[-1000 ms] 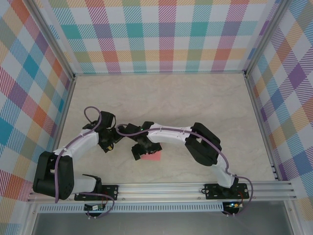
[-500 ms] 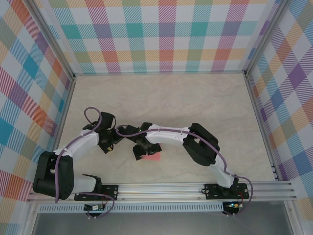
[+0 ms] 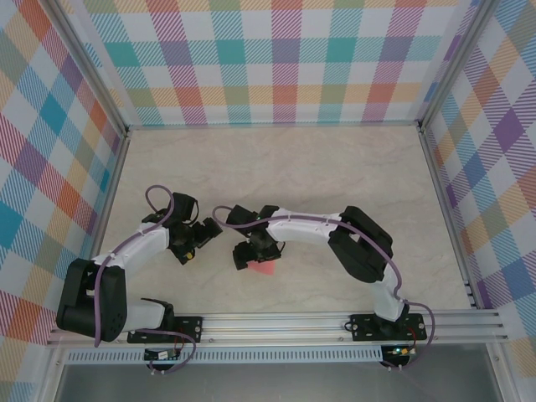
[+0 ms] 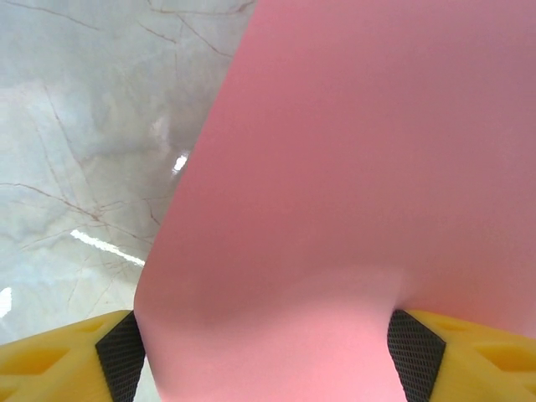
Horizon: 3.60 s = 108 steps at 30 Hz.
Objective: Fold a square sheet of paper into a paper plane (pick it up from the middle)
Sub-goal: Fold the triangle a second time at the center of the table.
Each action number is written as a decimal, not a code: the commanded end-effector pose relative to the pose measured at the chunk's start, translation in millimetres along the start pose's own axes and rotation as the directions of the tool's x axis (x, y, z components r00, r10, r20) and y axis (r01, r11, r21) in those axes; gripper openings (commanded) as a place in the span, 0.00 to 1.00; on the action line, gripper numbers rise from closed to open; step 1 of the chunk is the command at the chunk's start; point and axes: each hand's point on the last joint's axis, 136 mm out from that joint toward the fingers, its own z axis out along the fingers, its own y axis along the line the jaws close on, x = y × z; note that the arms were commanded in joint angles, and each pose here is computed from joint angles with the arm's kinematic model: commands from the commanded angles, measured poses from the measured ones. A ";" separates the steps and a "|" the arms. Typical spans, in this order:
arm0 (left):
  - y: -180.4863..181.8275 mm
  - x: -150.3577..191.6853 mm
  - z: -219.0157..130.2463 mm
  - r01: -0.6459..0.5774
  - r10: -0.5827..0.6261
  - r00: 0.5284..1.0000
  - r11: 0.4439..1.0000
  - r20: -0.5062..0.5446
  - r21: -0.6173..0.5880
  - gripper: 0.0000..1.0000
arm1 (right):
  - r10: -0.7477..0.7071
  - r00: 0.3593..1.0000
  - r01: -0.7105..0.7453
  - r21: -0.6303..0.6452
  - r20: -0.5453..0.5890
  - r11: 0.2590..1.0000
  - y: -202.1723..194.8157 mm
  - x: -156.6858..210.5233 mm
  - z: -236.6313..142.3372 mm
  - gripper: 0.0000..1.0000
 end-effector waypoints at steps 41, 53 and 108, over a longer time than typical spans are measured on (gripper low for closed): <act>-81.0 91.1 14.5 -0.150 0.288 0.922 0.882 -0.260 0.447 0.26 | 0.137 0.988 -0.151 -0.349 -0.064 0.925 -26.5 -1.2 -8.8 0.60; -78.9 121.8 44.0 -0.189 0.320 0.897 0.902 -0.305 0.389 0.05 | 0.148 0.989 -0.129 -0.450 0.008 0.884 -20.1 -12.3 -32.4 0.60; -113.0 114.1 20.8 -0.215 0.361 0.904 0.847 -0.230 0.486 0.07 | -0.087 0.913 0.182 -0.208 0.398 0.961 -34.3 -19.3 -62.0 0.08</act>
